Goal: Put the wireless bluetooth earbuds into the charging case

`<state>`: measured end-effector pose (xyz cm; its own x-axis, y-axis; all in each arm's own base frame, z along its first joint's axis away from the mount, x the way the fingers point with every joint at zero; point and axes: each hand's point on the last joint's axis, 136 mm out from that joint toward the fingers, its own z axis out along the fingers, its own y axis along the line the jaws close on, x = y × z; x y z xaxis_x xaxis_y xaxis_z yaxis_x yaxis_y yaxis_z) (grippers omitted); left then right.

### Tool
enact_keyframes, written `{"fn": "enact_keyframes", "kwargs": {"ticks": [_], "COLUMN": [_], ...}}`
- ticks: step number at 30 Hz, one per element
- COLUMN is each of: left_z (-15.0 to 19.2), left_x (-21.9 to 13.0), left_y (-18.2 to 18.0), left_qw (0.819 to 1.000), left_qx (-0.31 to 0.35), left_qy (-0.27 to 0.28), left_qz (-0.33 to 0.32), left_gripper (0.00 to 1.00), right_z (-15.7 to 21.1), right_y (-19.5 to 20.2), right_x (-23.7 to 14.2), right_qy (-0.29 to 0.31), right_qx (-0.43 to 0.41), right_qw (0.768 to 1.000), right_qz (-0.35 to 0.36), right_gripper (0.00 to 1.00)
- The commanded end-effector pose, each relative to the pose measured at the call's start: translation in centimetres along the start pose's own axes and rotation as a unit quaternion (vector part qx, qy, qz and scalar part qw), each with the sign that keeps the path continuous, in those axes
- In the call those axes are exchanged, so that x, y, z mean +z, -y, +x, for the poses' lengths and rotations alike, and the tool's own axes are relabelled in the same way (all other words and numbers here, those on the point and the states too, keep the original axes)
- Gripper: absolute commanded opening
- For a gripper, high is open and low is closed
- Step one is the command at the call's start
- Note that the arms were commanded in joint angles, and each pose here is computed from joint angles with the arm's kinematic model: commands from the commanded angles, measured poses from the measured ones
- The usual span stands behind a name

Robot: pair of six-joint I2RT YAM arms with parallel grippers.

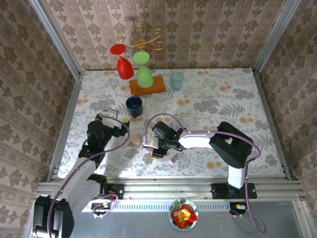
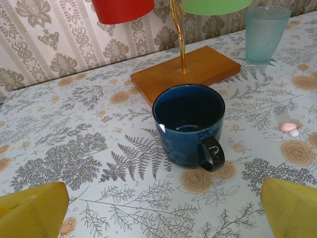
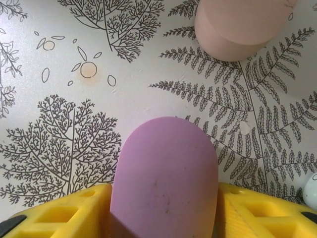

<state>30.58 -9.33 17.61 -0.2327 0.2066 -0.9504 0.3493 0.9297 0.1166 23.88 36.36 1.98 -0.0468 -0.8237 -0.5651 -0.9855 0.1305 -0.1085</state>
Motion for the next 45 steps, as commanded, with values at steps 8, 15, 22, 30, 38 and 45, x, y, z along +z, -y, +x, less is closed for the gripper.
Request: {"fn": "enact_keyframes", "kwargs": {"ticks": [8,15,22,30,38,45], "left_z": [-0.3,-0.9,-3.6,-5.5,-4.1,-4.0], "left_x": [0.0,-0.1,-1.0,-2.2,-5.6,-6.0], "left_y": [0.1,0.0,2.7,10.6,18.0,20.9], "left_qw": [1.000,0.999,0.992,0.958,0.882,0.838], "left_qx": [-0.006,-0.018,-0.003,0.080,0.099,0.084], "left_qy": [0.007,0.030,0.103,0.155,0.167,0.138], "left_qz": [0.007,0.003,0.074,0.229,0.429,0.521], "left_gripper": [1.00,1.00,1.00,1.00,0.99,0.96], "right_z": [1.5,0.6,-1.1,-0.7,-1.8,-4.3], "right_y": [-0.5,-0.4,1.3,5.0,5.2,2.5], "right_x": [-0.6,-1.3,-5.8,-12.5,-17.7,-19.7], "right_qy": [-0.027,-0.010,0.040,0.069,0.097,0.160], "right_qx": [0.001,0.001,0.024,0.054,0.052,0.036], "right_qw": [0.999,1.000,0.999,0.995,0.992,0.986], "right_qz": [-0.018,-0.018,-0.002,0.050,0.056,-0.010], "right_gripper": [0.47,0.36,0.34,0.33,0.33,0.32]}}
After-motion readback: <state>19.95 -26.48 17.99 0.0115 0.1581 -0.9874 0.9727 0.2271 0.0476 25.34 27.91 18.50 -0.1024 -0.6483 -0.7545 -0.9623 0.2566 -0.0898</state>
